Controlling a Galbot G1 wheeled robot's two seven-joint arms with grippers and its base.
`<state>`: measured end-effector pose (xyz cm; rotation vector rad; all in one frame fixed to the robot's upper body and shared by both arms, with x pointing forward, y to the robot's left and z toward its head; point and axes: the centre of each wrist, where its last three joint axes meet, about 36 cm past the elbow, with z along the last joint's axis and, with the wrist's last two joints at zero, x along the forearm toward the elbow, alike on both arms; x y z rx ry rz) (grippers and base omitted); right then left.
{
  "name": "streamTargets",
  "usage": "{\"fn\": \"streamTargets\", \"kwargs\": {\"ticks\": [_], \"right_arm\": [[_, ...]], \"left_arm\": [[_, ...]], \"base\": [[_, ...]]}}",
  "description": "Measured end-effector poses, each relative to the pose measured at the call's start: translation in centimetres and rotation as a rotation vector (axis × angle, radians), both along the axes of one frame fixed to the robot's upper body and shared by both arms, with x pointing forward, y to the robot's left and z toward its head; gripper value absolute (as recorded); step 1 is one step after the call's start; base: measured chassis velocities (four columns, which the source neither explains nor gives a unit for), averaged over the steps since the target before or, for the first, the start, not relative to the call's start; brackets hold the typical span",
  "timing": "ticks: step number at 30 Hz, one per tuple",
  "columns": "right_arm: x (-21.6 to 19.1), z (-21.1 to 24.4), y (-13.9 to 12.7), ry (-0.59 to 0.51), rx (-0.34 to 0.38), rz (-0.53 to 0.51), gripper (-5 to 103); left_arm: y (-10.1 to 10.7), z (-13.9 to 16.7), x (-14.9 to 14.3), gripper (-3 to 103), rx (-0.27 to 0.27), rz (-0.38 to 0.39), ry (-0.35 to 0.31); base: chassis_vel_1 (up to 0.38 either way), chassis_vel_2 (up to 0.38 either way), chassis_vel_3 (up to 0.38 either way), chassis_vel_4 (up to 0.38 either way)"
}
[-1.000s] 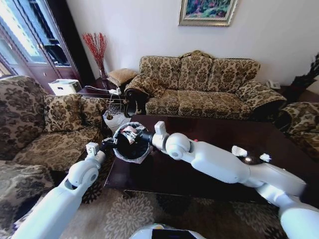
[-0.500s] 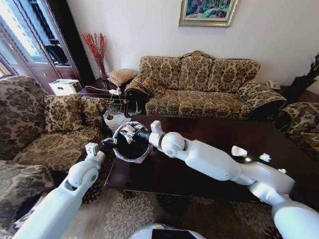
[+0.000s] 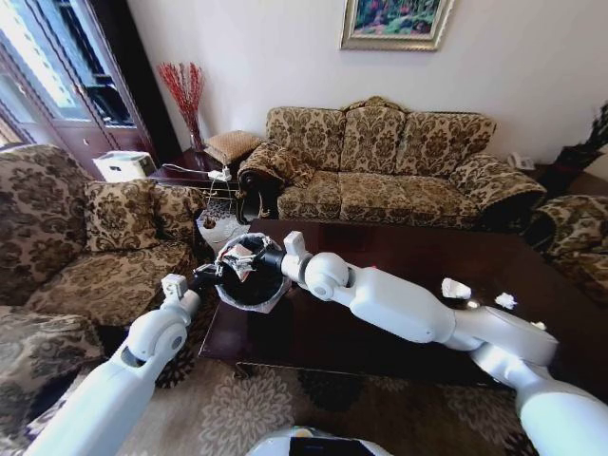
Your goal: Move to the front of the table and place the trash on the table into the trash bin.
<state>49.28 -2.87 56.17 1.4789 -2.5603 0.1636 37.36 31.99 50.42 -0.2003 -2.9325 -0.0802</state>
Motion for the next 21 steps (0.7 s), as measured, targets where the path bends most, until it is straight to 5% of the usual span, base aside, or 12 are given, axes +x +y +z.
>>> {"fn": "streamTargets", "kwargs": {"ticks": [11,21], "right_arm": [[0.5,0.9,-0.2,-0.035,0.037,-0.02,100],[-0.2,5.3,-5.0,-0.123,0.179,-0.143,100]], "left_arm": [[0.0,-0.1,-0.2,0,0.0,0.015,-0.014],[1.8,-1.0,0.0,0,0.028,0.147,-0.044]], "base": [[0.0,0.0,0.0,0.0],[0.0,0.0,0.0,0.0]]}}
